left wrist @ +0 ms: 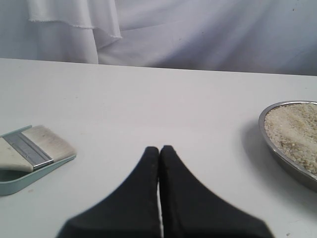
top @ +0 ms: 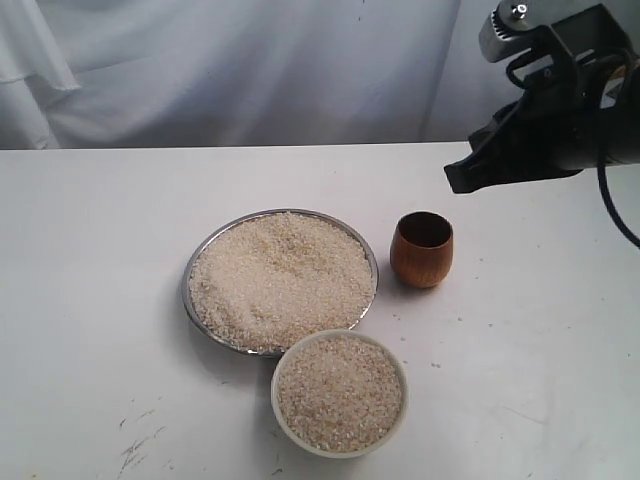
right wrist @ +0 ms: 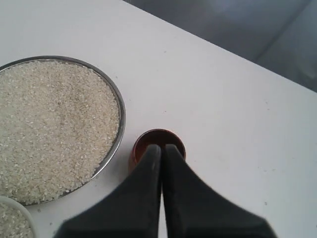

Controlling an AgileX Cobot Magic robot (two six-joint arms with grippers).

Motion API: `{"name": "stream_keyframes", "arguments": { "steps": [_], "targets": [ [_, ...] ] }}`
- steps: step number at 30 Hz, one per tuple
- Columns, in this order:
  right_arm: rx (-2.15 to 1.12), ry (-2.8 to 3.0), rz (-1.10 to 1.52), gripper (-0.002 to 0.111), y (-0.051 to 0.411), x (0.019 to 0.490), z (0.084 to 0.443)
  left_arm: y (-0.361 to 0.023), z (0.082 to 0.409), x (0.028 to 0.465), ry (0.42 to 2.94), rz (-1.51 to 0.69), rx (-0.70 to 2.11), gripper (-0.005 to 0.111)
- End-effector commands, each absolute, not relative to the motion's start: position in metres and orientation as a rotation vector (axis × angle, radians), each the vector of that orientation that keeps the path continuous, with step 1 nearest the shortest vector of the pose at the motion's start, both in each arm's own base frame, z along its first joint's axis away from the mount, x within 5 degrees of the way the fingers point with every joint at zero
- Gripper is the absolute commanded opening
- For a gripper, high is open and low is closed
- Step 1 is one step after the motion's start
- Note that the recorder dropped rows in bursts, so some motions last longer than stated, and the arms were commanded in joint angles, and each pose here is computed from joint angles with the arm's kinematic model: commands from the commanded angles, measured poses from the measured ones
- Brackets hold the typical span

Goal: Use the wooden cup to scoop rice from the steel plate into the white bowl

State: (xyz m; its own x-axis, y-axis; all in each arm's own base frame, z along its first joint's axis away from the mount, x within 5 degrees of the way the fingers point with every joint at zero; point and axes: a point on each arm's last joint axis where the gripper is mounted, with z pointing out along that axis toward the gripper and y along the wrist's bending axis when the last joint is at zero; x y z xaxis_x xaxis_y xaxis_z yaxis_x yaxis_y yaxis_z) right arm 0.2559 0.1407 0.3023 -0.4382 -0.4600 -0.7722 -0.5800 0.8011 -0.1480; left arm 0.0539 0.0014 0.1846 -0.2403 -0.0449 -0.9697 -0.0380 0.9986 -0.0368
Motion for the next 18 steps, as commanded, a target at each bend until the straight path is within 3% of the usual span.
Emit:
{"name": "stream_keyframes", "arguments": {
  "steps": [1,8,18],
  "targets": [
    [-0.768,2.09,0.17,0.0,0.14,0.252,0.308,0.001,0.184,0.054,1.801,-0.007,-0.064,0.0],
    [-0.582,2.13,0.297,0.0,0.137,0.244,0.319,0.001,0.184,0.054,1.801,-0.007,-0.064,0.0],
    [-0.435,1.908,0.241,0.0,0.084,0.193,0.386,0.002,0.184,0.054,1.801,-0.005,-0.062,0.0]
  ]
}}
